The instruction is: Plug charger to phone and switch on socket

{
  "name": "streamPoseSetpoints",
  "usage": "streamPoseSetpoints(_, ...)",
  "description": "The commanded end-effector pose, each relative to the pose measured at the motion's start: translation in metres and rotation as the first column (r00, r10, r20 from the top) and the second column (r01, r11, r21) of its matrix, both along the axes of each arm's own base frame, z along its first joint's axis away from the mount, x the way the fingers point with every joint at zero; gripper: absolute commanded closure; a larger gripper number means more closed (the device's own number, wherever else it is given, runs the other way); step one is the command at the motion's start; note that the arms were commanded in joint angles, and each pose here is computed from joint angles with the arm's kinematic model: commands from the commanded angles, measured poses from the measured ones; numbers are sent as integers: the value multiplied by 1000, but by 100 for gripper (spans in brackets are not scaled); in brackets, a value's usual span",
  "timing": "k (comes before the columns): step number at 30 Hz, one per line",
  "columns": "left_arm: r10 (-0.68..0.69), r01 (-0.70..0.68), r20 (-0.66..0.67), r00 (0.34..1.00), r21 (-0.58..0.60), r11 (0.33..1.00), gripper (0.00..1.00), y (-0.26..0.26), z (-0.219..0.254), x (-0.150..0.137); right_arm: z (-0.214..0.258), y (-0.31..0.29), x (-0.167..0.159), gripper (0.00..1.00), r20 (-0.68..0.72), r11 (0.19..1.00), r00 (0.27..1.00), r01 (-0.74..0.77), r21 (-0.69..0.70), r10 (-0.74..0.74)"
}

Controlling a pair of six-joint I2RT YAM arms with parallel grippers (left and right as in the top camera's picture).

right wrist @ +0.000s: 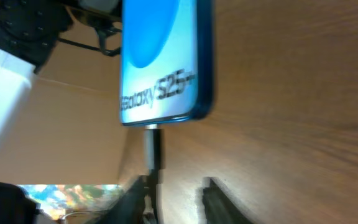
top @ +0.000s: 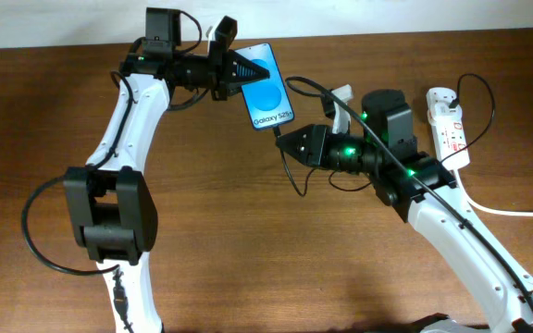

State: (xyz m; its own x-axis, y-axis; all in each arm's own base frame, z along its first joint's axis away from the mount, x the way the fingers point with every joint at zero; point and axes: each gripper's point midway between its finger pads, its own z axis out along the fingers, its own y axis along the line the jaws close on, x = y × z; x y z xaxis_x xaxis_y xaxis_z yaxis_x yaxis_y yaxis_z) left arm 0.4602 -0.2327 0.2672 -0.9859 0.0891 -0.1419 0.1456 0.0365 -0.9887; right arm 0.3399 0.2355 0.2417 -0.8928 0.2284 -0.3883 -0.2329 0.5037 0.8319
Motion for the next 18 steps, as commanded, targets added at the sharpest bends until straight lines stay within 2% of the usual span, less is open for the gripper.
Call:
streamPoseSetpoints(1,-18,26,129,992,-60,998,100,13,15,-2,-5,-9,9,44,18,999,1000,25,-35,-24)
streamPoseSetpoints(3,-13,28,220,975,-66,997,100,14,14,-1,-11,-20,12,35,0,998,999,47,-51,-47)
streamPoseSetpoints(5,10,0,238,971,-40,999,100,16,8,4,-18,-35,15,31,-16,995,997,72,-75,-74)
streamPoseSetpoints(8,81,-105,205,975,111,988,100,19,-24,13,-31,-63,18,26,-50,986,992,111,-122,-118)
streamPoseSetpoints(10,127,-174,166,978,304,937,100,29,-62,15,-35,-68,17,25,-60,983,990,117,-140,-126)
streamPoseSetpoints(12,135,-192,147,980,505,842,100,46,-99,8,-41,-72,16,25,-78,977,986,132,-165,-147)
streamPoseSetpoints(16,73,-159,156,985,660,734,100,67,-128,-7,-45,-73,14,26,-93,975,984,134,-180,-153)
streamPoseSetpoints(18,31,-130,158,987,670,731,100,68,-135,-12,-48,-74,11,25,-105,973,983,132,-188,-153)
